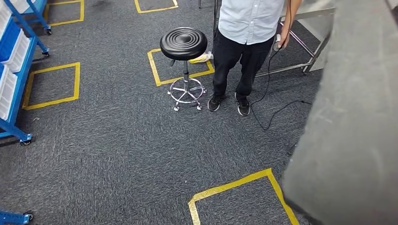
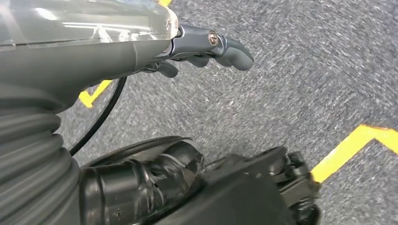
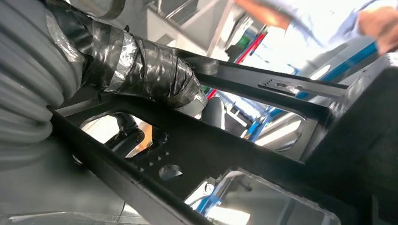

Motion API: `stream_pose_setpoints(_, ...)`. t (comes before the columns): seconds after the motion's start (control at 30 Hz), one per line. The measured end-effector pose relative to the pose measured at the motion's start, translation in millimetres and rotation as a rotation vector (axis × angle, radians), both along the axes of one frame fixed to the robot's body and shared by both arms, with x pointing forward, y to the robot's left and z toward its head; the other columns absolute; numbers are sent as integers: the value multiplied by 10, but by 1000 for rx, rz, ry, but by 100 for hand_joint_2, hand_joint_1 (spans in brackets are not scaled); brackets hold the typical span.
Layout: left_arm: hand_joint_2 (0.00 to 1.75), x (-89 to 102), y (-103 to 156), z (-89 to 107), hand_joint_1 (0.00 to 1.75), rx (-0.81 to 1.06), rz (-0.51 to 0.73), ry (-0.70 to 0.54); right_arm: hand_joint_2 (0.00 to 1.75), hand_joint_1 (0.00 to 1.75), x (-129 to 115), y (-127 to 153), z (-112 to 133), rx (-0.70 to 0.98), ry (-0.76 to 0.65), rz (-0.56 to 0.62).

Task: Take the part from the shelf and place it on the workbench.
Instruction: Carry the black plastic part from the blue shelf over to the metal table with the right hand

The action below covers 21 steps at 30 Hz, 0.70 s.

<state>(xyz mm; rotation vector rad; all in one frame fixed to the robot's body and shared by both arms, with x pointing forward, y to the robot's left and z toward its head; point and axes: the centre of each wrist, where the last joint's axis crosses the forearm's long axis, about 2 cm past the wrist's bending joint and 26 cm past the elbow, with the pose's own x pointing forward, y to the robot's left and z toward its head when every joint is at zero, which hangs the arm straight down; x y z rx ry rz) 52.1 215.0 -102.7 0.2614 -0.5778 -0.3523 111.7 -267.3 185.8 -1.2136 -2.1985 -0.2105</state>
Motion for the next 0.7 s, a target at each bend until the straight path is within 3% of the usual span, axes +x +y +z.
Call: stream_pose_setpoints(0.7,175,20,51,-5,0,-1,27,-13,175,175,133,15,-14,-5,-16,5)
